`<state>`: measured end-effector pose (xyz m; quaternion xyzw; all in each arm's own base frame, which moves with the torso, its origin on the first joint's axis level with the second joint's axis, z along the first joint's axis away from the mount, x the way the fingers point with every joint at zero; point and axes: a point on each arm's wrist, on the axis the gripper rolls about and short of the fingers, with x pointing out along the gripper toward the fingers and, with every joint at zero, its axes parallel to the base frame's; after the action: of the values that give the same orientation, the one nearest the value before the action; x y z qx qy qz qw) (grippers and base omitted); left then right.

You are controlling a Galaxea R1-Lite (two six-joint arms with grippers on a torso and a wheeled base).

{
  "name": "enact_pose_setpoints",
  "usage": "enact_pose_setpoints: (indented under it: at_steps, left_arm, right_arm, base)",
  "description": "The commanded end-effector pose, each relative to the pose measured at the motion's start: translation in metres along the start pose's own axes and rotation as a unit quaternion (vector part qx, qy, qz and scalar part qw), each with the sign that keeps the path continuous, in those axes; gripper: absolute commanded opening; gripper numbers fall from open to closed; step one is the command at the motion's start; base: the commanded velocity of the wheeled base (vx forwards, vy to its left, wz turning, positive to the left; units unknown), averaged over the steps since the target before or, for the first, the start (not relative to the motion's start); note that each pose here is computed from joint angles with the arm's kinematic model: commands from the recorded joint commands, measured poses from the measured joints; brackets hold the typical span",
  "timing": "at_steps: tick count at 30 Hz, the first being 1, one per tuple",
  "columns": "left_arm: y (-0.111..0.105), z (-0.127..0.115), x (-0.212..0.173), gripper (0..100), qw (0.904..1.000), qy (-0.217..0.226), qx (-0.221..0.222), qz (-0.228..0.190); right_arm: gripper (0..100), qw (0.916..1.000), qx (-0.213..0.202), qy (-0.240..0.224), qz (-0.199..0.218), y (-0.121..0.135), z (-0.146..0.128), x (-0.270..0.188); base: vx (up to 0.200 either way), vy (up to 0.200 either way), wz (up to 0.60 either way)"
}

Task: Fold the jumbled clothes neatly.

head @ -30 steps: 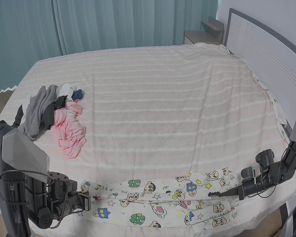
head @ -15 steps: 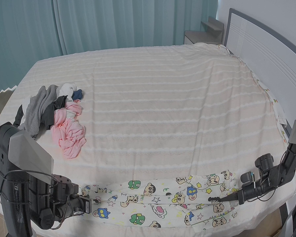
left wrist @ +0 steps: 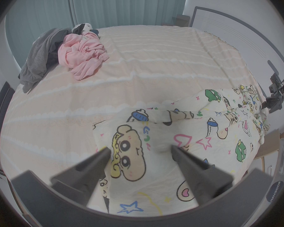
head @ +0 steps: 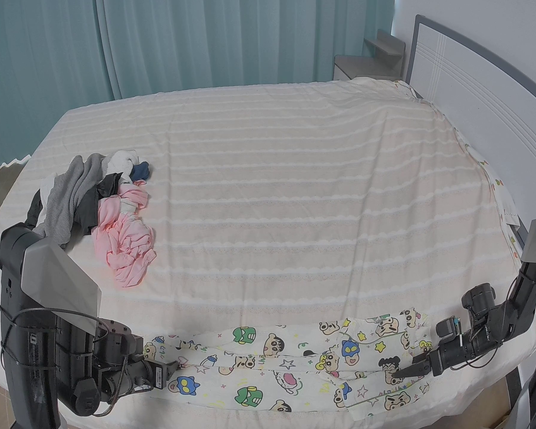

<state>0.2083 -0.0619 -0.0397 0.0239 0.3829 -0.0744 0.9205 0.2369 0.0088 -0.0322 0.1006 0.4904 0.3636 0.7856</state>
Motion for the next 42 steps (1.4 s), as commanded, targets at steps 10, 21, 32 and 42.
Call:
enact_pose_setpoints:
  at_steps: [10, 21, 32, 42]
  left_arm:
    - [0.01, 0.028, -0.025, 100, 0.9937, -0.089, -0.033, 0.059]
    - [0.022, 0.045, -0.043, 100, 0.9837, -0.146, -0.076, 0.072]
    - [0.039, 0.012, -0.01, 100, 0.949, -0.027, -0.314, -0.015]
    - [0.049, 0.003, -0.005, 100, 0.9183, 0.001, -0.395, -0.033]
  right_arm:
    - [100, 0.9953, -0.018, -0.079, -0.052, 0.012, 0.007, -0.051]
    - [100, 0.9893, -0.041, -0.12, -0.073, 0.026, 0.009, -0.074]
    - [100, 0.98, -0.076, -0.161, -0.088, 0.06, -0.005, -0.098]
    - [100, 0.9503, -0.049, -0.267, -0.153, 0.087, -0.008, -0.141]
  base:
    - [0.0, 0.0, 0.0]
    - [0.0, 0.0, 0.0]
    - [0.0, 0.0, 0.0]
    - [0.0, 0.0, 0.0]
